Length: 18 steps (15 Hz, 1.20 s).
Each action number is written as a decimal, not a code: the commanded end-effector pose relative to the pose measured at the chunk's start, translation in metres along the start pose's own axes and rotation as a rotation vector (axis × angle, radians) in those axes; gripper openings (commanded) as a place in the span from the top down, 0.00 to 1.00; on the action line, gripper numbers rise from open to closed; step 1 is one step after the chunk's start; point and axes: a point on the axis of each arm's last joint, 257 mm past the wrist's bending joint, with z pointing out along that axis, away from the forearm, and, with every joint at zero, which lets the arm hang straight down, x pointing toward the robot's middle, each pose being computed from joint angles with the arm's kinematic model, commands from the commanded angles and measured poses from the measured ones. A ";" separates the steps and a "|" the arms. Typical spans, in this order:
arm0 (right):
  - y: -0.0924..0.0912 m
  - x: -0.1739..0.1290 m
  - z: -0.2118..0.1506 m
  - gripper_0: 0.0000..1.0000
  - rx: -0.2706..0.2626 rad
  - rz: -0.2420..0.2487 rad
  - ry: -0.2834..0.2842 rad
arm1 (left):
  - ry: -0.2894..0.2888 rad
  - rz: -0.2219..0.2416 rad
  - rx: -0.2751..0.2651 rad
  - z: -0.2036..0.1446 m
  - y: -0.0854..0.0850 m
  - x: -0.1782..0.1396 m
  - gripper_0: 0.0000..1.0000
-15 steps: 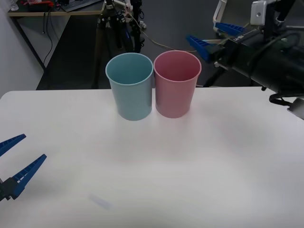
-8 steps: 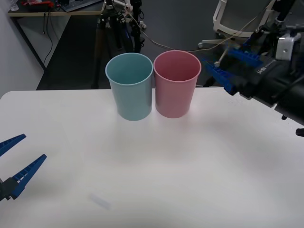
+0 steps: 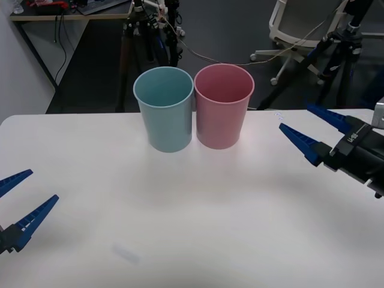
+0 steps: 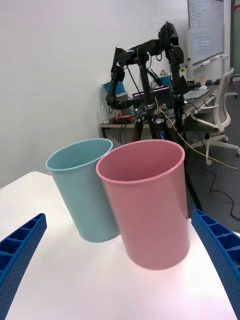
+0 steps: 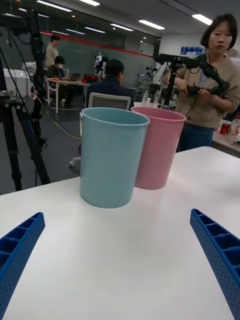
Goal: Grasp the object on the table and drop it into the matching bin: aluminum can to the light blue bin, PET bottle to the pink bin.
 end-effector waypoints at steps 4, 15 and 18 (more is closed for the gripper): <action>0.000 0.033 -0.042 0.00 0.031 0.010 0.030 | 0.000 0.000 0.000 0.000 0.000 0.000 0.00; -0.018 0.064 -0.110 0.00 0.188 0.001 0.079 | 0.000 0.000 0.000 0.000 0.000 0.000 0.00; -0.015 0.067 -0.110 0.00 0.192 -0.001 0.075 | 0.000 0.000 0.000 0.000 0.000 0.000 0.00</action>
